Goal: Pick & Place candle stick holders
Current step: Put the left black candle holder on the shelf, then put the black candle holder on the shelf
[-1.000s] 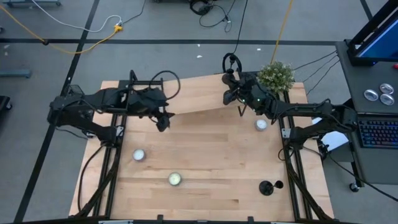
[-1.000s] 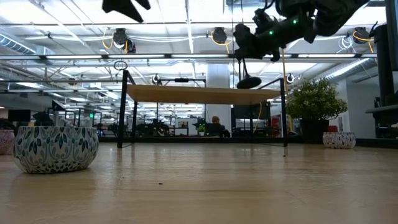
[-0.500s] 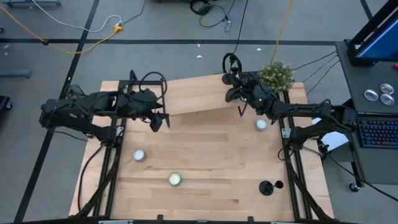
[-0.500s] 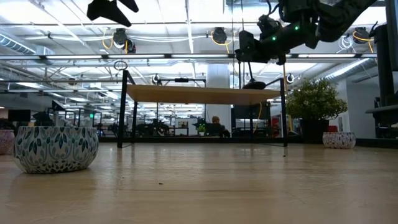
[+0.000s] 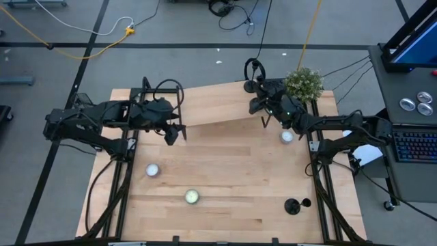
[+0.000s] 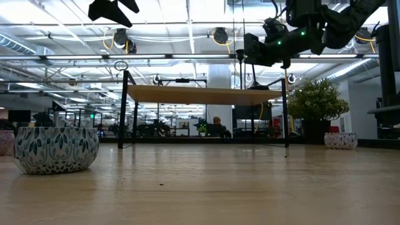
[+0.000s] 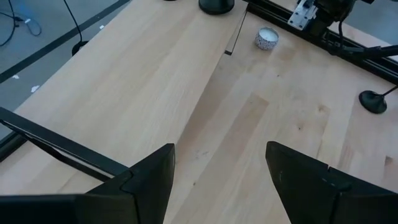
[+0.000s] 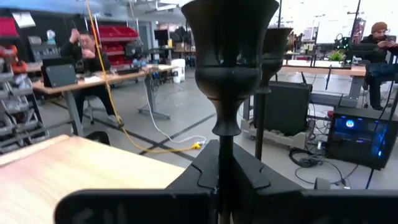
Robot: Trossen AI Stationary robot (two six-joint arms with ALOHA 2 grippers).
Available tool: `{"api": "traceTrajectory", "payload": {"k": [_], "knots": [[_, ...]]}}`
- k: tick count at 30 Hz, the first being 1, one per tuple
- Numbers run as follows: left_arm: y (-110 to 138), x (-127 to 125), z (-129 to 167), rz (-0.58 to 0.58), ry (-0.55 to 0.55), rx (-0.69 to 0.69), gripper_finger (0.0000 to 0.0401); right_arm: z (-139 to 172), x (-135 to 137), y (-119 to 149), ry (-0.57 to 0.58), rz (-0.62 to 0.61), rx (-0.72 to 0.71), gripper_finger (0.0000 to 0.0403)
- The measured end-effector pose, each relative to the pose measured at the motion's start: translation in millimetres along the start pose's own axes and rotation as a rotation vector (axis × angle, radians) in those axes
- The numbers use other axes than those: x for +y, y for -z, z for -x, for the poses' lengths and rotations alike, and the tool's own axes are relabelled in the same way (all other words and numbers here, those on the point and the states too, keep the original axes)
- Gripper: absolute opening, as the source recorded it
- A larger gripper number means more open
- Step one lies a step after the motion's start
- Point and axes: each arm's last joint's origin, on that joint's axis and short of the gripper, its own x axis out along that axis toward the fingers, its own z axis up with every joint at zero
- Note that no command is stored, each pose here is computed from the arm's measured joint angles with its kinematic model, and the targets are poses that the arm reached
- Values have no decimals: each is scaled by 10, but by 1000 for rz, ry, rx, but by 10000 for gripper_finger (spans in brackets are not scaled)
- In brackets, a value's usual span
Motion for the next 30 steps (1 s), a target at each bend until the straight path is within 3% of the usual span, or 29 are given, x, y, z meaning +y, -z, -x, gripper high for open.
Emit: {"api": "traceTrajectory", "payload": {"k": [17,30], "knots": [[0,0,1,1,0,0,255,69,-42,77,-5,-2,-43,28],[0,0,1,3,0,0,255,71,-35,78,-9,-1,-42,127]]}}
